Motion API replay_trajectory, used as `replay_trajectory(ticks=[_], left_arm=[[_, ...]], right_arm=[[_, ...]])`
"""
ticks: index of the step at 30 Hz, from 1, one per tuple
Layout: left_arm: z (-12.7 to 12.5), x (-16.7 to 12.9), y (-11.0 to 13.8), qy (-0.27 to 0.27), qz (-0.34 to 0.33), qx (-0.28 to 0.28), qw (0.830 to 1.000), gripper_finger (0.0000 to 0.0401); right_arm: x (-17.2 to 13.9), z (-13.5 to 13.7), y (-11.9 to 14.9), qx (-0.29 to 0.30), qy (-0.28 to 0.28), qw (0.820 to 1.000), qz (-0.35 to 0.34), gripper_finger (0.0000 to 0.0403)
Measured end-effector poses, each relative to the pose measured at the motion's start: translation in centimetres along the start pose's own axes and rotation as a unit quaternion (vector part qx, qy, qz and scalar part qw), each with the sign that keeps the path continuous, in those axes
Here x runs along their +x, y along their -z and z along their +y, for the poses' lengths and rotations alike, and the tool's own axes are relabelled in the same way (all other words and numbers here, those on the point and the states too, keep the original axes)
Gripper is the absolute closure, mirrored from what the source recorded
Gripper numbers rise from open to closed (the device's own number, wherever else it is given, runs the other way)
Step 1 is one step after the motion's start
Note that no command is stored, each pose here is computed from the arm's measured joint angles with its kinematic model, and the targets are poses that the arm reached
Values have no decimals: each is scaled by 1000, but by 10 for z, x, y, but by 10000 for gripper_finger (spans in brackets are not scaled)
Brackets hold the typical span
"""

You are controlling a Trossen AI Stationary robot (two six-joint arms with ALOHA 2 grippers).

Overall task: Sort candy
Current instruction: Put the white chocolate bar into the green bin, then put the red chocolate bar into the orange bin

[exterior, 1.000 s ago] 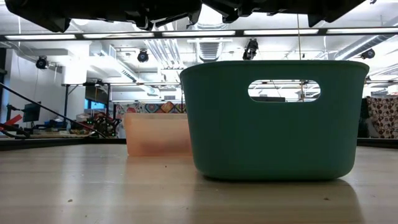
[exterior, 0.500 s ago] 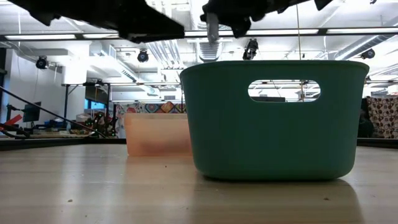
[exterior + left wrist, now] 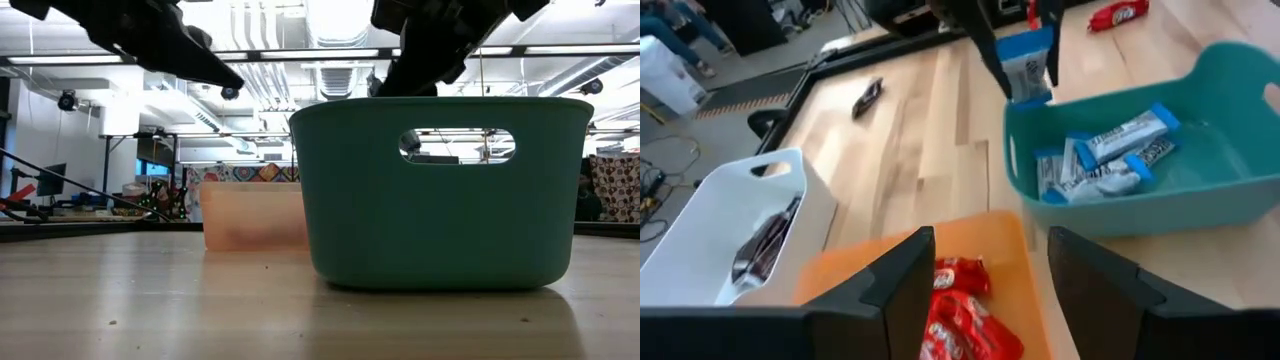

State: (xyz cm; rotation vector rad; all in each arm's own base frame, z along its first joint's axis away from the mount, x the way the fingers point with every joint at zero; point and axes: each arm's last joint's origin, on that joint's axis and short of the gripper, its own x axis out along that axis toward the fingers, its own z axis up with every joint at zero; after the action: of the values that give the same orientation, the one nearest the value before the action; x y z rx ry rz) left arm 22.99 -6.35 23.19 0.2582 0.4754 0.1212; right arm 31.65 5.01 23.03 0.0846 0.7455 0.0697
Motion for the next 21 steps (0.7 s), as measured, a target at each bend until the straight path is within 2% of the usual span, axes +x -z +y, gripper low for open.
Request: replay_trajectory(ticks=[14,21], left_arm=[[8,-15,-1,-11,1,-2,1000,223],[9,-15,-1,-18,5,-6,1000,223]], right_arm=[[0,2,3,3,-3,1000,17,203],[-7,1,0,43,9,998,45,188]])
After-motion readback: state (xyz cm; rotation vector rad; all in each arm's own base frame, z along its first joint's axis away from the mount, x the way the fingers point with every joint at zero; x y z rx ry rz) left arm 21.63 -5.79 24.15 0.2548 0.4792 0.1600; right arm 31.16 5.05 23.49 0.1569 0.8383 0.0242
